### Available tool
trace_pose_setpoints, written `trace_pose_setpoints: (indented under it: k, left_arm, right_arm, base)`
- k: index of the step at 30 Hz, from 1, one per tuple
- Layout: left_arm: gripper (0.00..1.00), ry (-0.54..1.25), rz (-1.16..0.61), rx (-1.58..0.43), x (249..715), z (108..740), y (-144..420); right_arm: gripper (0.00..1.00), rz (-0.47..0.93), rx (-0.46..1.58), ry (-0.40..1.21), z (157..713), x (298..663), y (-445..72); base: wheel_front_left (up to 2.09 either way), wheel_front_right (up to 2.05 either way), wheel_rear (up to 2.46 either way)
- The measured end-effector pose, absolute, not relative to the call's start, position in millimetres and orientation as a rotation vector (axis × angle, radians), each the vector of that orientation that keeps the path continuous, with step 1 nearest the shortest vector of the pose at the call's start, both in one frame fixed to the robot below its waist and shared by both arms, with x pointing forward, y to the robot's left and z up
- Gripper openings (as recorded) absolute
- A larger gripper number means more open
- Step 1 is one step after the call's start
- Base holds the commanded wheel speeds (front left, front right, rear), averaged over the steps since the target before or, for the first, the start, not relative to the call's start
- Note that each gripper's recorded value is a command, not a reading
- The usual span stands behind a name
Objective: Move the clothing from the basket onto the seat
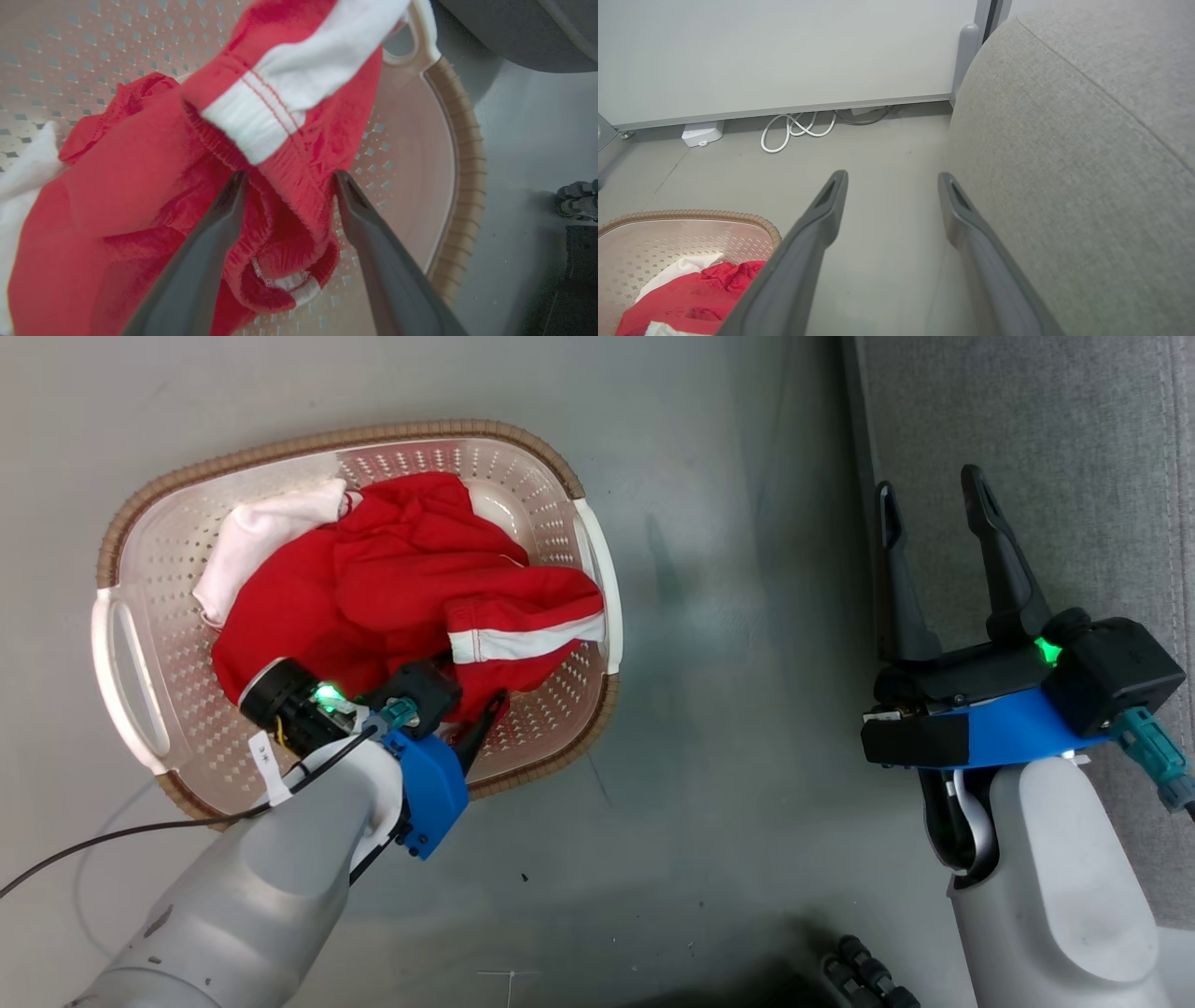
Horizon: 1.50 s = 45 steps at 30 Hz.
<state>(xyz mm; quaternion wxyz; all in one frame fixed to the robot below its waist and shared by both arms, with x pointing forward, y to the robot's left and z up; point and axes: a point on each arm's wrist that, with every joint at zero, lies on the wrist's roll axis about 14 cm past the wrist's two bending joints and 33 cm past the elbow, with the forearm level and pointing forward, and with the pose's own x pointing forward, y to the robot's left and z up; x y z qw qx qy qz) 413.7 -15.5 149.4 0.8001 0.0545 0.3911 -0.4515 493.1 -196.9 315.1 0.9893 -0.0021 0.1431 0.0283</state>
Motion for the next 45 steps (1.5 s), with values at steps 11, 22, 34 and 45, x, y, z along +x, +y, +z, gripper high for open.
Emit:
trace_pose_setpoints:
  k: [11, 22, 34, 45]
  left_arm:
    - [1.00, 0.810, -1.042, 0.072, 414.7, 149.6, -43.9]
    - [0.00, 0.771, -1.072, 0.071, 419.6, 160.5, -52.3]
    - [0.00, 0.629, -1.045, 0.031, 438.0, 223.1, -62.1]
    - [0.00, 0.470, -0.954, 0.004, 449.9, 303.5, -54.2]
  right_arm:
    - [1.00, 0.053, -0.003, 0.313, 301.3, 491.6, -198.6]
    - [1.00, 0.054, 0.001, 0.308, 302.8, 493.1, -197.7]
    - [1.00, 0.080, 0.020, 0.239, 340.2, 496.1, -185.9]
    - [1.00, 0.098, 0.033, 0.165, 390.7, 479.3, -175.8]
  base:
    - [0.00, 0.00, 0.00]
    - [0.00, 0.00, 0.00]
    - [0.00, 0.00, 0.00]
    - [0.00, 0.00, 0.00]
